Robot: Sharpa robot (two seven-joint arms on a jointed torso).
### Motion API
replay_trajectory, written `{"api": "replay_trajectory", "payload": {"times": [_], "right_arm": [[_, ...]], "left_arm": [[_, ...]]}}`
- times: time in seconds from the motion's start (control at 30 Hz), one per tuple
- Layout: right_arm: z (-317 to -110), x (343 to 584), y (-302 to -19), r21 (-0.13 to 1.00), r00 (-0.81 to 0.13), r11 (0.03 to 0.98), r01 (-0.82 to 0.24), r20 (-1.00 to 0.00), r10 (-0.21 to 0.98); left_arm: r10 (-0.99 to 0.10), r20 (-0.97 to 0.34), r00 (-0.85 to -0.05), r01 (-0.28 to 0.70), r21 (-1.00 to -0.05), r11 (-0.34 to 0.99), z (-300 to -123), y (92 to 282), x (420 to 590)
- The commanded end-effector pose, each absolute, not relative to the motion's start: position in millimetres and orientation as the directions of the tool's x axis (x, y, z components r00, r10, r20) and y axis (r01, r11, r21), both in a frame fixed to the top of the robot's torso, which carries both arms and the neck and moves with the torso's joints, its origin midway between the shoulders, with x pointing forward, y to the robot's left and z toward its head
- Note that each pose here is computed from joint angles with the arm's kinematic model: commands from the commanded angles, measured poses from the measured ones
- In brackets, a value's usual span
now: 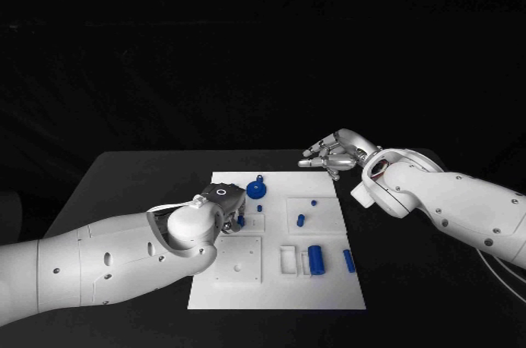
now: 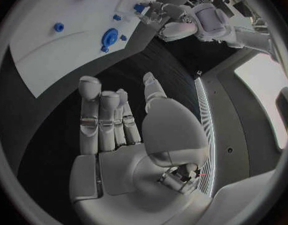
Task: Assemble the parts on the task board
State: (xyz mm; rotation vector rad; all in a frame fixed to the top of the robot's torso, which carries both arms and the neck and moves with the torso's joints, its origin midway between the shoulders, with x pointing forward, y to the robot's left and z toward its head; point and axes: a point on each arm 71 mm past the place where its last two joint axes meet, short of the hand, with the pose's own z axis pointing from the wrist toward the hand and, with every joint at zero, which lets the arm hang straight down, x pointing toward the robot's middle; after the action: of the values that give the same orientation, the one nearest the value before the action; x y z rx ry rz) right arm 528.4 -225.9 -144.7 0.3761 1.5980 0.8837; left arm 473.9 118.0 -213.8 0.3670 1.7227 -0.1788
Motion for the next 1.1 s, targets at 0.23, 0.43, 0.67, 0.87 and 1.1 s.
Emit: {"api": "replay_trajectory", "payload": {"times": [0.23, 0.43, 0.67, 0.87, 1.1], "right_arm": [[-145.2, 528.1, -225.0, 0.71, -0.238, 0.662, -0.239, -0.704, 0.669], [-145.5, 528.0, -225.3, 0.71, -0.238, 0.662, -0.238, -0.704, 0.669], [-145.7, 528.0, -225.4, 0.71, -0.238, 0.662, -0.238, -0.704, 0.669], [-146.0, 528.0, -224.8, 0.711, -0.239, 0.662, -0.239, -0.703, 0.669], [-146.5, 527.9, -224.7, 0.711, -0.24, 0.662, -0.238, -0.703, 0.669]], "left_arm": [[0.165, -0.977, -0.133, 0.348, 0.11, 0.931, -214.2, 114.6, 473.7], [0.168, -0.977, -0.129, 0.348, 0.114, 0.931, -214.1, 114.3, 474.8], [0.171, -0.977, -0.129, 0.346, 0.117, 0.931, -214.3, 114.6, 475.9], [0.171, -0.977, -0.128, 0.348, 0.118, 0.93, -214.3, 113.3, 476.3], [0.172, -0.977, -0.127, 0.349, 0.118, 0.93, -214.3, 112.7, 476.8]]}}
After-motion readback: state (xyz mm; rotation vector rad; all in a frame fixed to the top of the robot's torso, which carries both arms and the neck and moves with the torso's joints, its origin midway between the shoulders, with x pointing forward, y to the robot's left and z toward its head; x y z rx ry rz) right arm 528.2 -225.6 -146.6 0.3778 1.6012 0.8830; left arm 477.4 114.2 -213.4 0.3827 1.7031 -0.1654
